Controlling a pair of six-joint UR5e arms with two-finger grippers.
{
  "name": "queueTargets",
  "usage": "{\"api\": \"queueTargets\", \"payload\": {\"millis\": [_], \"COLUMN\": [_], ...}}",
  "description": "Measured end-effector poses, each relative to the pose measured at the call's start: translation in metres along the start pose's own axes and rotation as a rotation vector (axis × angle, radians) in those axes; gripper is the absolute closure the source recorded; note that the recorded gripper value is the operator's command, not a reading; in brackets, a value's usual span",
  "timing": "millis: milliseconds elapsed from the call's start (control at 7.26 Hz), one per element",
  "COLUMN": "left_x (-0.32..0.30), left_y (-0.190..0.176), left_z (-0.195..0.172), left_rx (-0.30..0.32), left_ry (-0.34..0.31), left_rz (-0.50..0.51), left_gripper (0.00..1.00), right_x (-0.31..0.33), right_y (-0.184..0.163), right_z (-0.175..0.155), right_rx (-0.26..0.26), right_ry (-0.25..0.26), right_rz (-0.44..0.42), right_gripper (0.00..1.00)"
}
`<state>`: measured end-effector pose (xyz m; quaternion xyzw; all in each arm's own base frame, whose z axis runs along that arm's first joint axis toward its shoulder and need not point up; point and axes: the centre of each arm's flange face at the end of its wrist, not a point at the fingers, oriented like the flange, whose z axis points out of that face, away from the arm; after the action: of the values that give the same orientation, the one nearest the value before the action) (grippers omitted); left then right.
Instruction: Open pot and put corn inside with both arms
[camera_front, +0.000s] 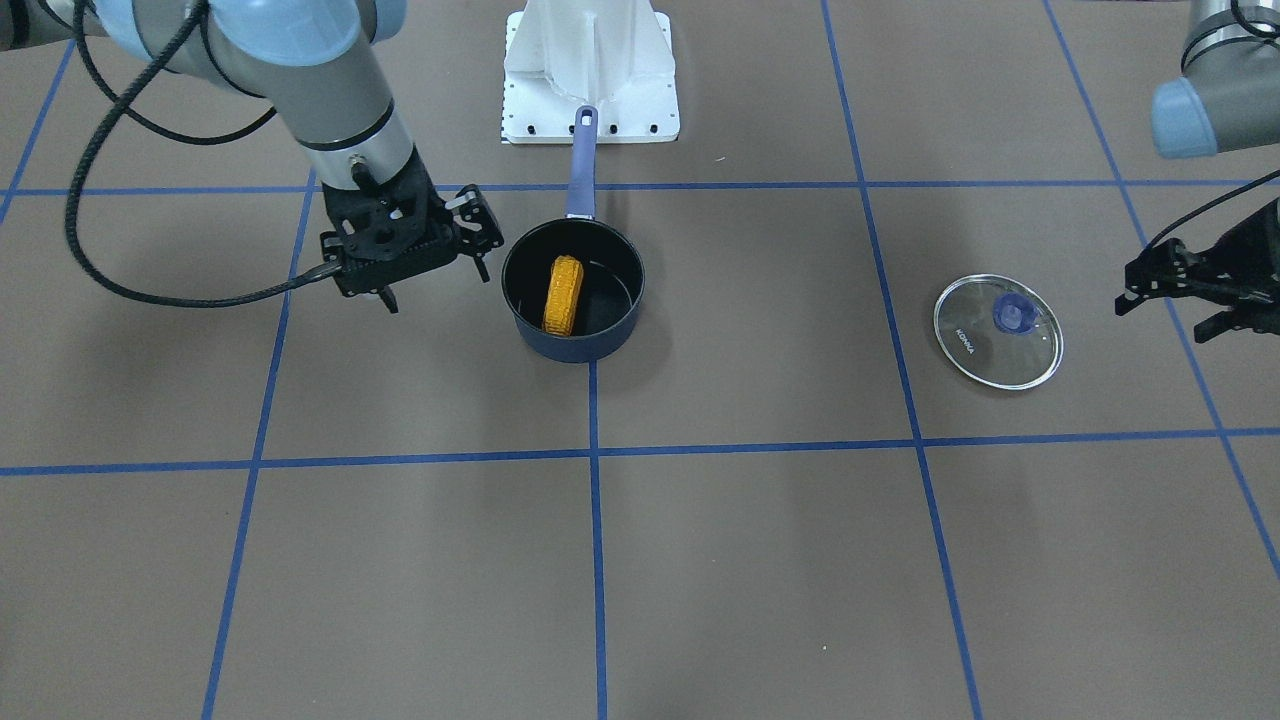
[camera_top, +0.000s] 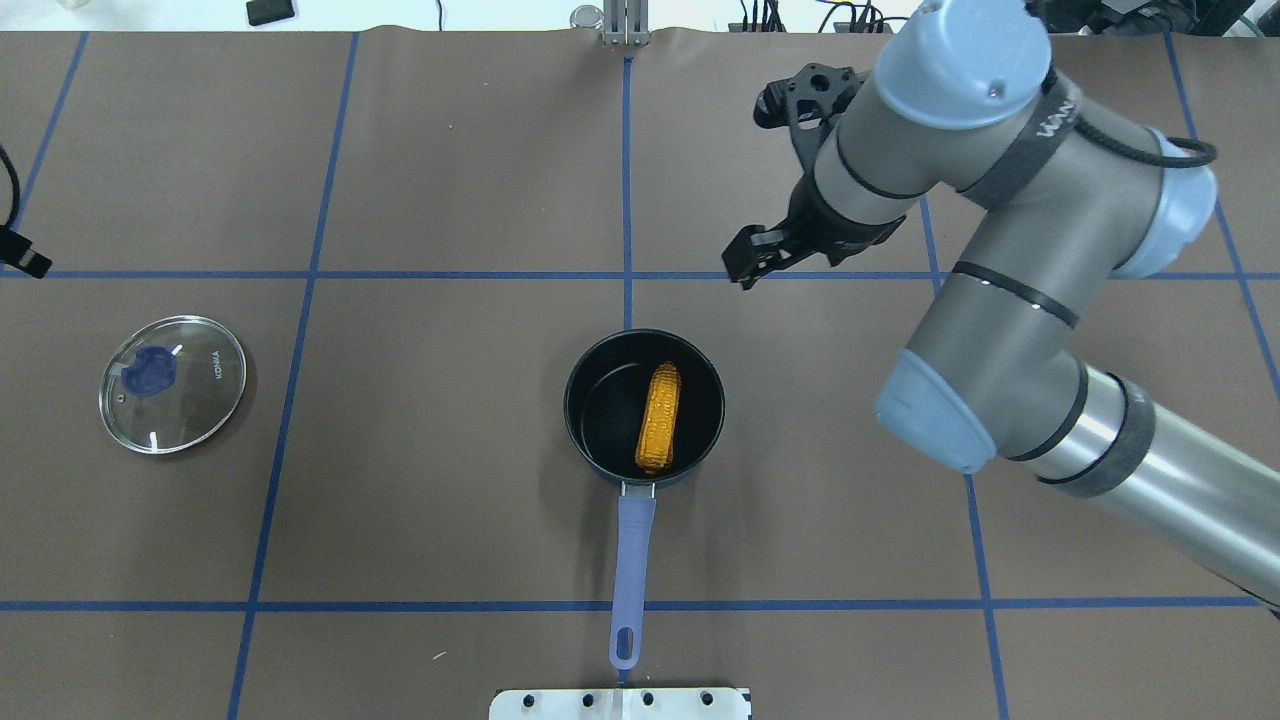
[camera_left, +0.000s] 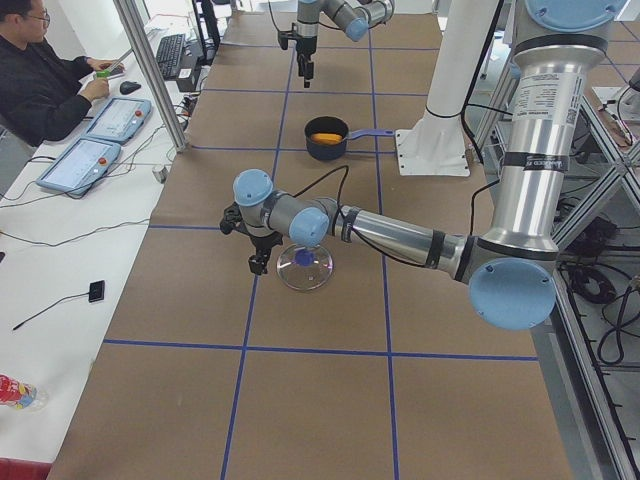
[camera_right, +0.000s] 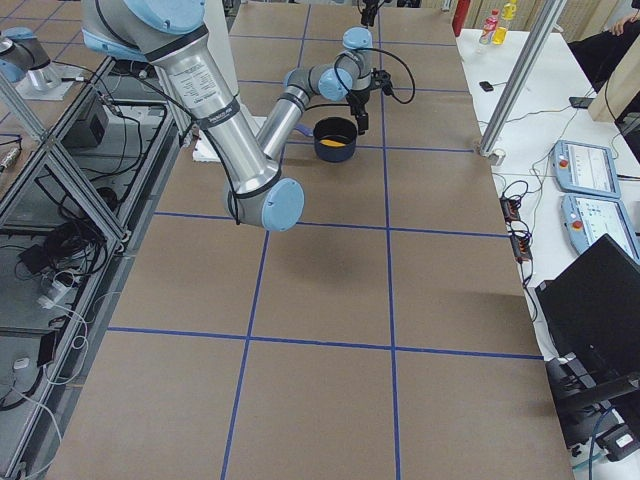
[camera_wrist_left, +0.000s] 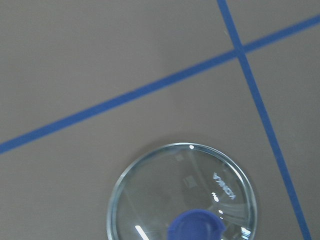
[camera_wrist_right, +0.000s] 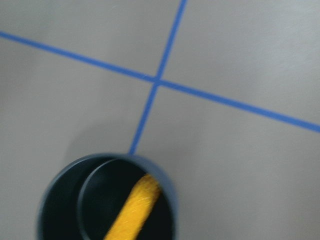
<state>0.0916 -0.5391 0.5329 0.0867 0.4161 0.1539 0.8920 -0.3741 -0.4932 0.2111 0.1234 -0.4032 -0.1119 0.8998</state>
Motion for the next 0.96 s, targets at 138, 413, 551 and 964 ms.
{"api": "queueTargets", "payload": {"millis": [138,413,551,964], "left_x": [-0.031,-0.078,-0.091,-0.114], "left_y": [0.009,0.03,0.035,0.044], "left_z": [-0.015,-0.043,-0.049,-0.043], "left_rx": [-0.022,-0.072,-0.09,-0.121], "left_ry": [-0.021,-0.058,-0.089,-0.115], "left_rz": [-0.007,-0.009,-0.011,-0.041], "left_gripper": [0.01,0.01,0.01,0.01], "right_x": [0.053,0.146,0.177,0.266], "right_y": [0.006,0.02,0.026,0.048], "right_z": [-0.001,-0.005,-0.012,-0.049], "right_rx": [-0.002,-0.031,-0.066,-0.156], "right_ry": [0.05,0.144,0.187,0.151], "right_rz": [0.022,0.067,0.077,0.236], "right_gripper": [0.0,0.0,0.0,0.0]}}
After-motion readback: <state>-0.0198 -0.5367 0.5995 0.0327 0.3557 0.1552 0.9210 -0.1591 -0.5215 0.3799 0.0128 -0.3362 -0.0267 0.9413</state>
